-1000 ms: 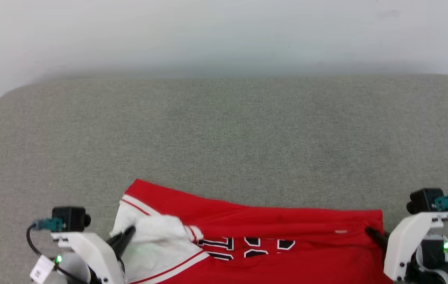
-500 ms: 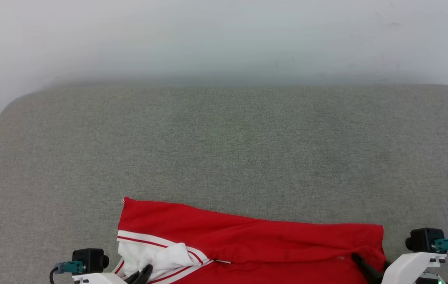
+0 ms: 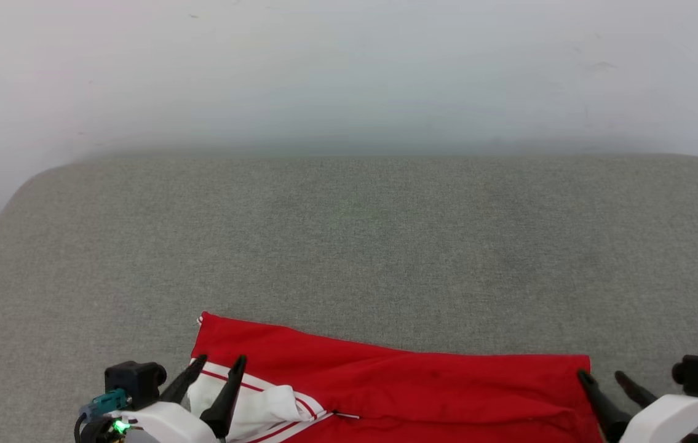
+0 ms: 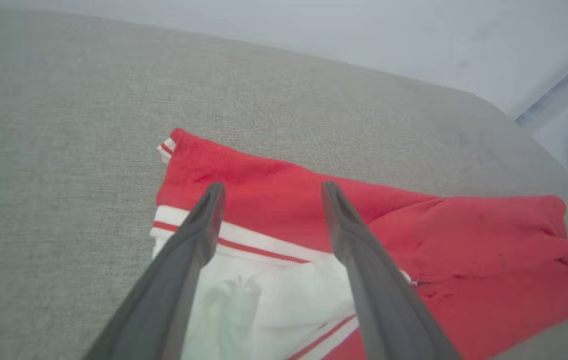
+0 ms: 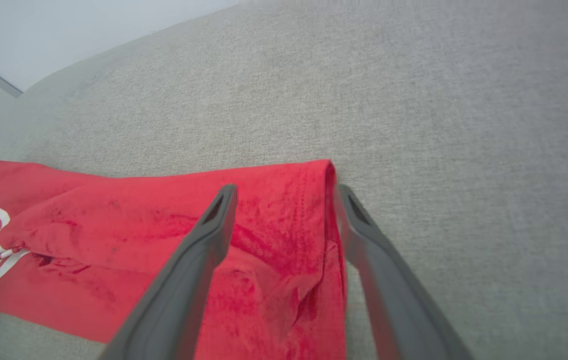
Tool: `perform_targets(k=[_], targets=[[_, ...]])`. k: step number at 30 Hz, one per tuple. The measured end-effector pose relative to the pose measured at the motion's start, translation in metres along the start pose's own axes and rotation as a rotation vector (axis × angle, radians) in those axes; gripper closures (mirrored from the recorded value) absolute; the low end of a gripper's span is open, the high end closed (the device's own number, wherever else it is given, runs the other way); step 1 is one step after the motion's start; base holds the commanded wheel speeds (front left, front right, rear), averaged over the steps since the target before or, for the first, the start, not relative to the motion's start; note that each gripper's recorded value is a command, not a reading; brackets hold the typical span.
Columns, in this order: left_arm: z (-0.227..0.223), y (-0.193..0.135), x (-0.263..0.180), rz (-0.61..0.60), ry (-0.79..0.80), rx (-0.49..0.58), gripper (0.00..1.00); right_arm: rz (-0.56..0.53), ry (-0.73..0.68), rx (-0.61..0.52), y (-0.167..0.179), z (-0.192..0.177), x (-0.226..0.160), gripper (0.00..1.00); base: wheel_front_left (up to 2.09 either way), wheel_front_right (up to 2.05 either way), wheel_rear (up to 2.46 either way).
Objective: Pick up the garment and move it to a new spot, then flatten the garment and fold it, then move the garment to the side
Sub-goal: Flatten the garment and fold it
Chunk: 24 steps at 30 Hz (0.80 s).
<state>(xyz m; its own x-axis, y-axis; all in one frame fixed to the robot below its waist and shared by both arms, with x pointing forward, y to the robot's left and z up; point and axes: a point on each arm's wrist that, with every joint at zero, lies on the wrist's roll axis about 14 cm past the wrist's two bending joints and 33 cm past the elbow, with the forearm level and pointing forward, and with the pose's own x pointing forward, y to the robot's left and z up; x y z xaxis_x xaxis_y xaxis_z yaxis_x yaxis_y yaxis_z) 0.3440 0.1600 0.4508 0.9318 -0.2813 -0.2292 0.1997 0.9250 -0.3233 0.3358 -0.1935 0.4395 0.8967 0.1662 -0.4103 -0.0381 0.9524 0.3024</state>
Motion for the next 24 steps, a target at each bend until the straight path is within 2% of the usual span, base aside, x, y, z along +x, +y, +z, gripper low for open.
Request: perform_targets(k=[6,10,16,24], targets=[[0.041,-0.007,0.002,0.010,-0.147,0.087,0.00,-0.086,0.057,-0.032,-0.031,0.009,-0.010,0.00,0.00,0.00,0.00],[0.069,-0.014,-0.003,0.018,-0.264,0.117,0.00,-0.113,0.128,-0.058,-0.038,0.010,-0.014,0.00,0.00,0.00,0.00],[0.091,-0.014,-0.015,0.057,-0.378,0.154,0.00,-0.122,0.241,-0.094,-0.038,0.004,-0.012,0.00,0.00,0.00,0.00],[0.101,-0.009,-0.020,0.100,-0.439,0.164,0.00,-0.077,0.375,-0.109,-0.022,-0.018,0.009,0.00,0.00,0.00,0.00]])
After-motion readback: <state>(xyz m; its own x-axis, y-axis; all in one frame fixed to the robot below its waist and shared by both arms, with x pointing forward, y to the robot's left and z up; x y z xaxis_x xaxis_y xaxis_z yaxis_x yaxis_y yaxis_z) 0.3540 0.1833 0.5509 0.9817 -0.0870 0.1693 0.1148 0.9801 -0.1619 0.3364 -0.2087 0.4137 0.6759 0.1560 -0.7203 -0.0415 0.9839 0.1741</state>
